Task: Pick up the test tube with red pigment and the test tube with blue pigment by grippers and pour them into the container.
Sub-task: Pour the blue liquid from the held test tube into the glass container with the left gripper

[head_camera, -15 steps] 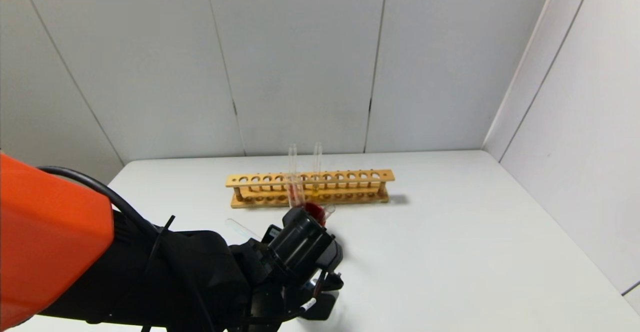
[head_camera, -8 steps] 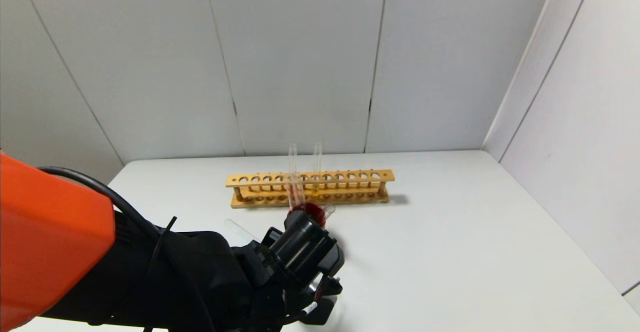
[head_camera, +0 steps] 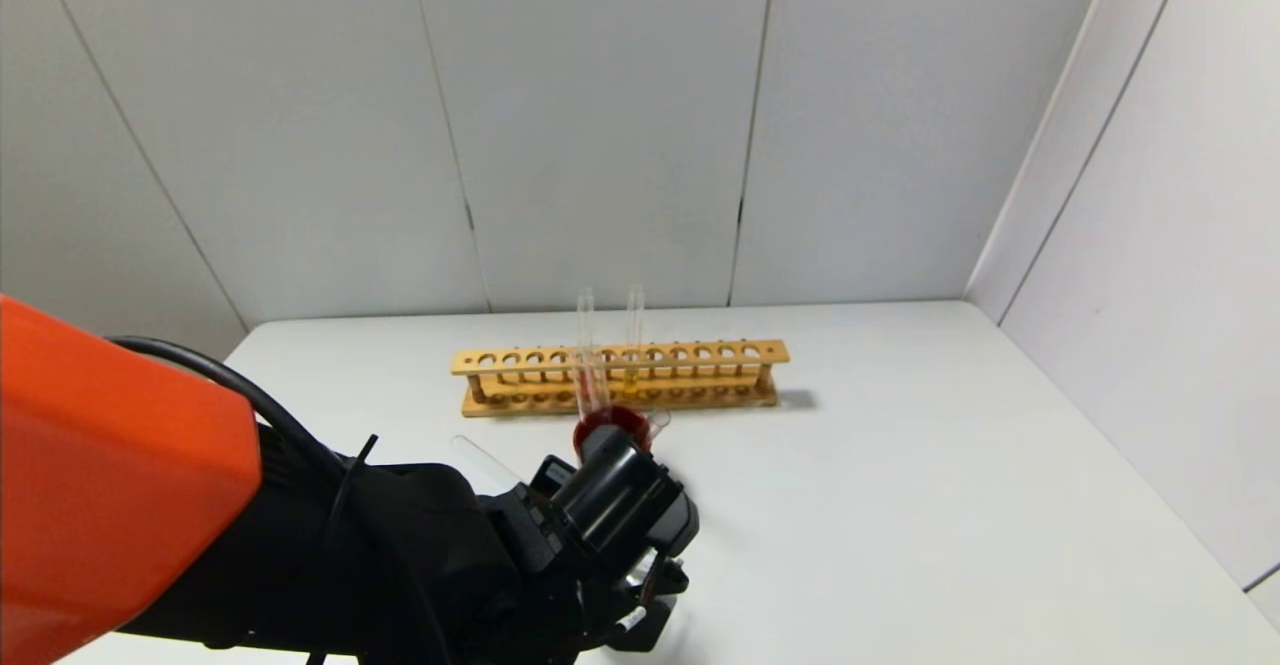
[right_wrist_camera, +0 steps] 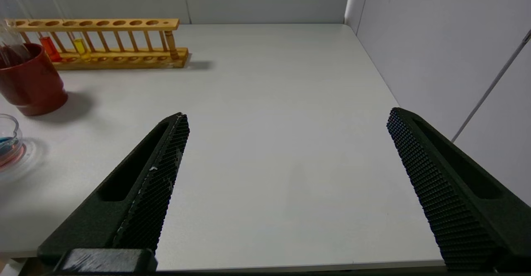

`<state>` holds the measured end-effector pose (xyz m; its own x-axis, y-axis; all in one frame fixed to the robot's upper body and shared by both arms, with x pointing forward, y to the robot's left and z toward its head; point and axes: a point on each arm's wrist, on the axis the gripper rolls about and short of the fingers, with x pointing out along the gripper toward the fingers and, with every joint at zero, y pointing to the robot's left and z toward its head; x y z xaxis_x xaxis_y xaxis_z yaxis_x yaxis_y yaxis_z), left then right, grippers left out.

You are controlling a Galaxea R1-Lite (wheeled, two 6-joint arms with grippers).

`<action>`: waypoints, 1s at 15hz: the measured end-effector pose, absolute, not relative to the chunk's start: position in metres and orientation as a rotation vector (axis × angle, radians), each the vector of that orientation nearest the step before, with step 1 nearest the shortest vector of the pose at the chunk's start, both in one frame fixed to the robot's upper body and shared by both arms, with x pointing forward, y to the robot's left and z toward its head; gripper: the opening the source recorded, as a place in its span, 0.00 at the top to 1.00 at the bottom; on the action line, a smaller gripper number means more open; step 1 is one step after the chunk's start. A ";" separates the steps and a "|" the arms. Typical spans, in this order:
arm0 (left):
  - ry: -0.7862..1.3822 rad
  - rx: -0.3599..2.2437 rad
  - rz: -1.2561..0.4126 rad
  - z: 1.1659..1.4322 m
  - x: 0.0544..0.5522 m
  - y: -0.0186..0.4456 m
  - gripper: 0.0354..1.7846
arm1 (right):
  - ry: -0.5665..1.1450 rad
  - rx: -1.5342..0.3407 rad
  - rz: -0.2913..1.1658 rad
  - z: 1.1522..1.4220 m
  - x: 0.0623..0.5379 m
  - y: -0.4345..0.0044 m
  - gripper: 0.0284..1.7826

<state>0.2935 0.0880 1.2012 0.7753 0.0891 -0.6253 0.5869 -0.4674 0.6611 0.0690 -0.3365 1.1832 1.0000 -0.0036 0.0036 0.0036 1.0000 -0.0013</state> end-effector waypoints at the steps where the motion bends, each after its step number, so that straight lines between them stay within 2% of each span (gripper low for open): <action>1: 0.508 2.002 -0.639 1.201 0.294 0.088 0.85 | -0.004 -0.001 -0.004 1.183 0.069 -0.336 0.02; 15: 0.515 2.072 -0.624 1.201 0.297 0.082 0.85 | -0.004 -0.001 -0.004 1.183 0.069 -0.336 0.02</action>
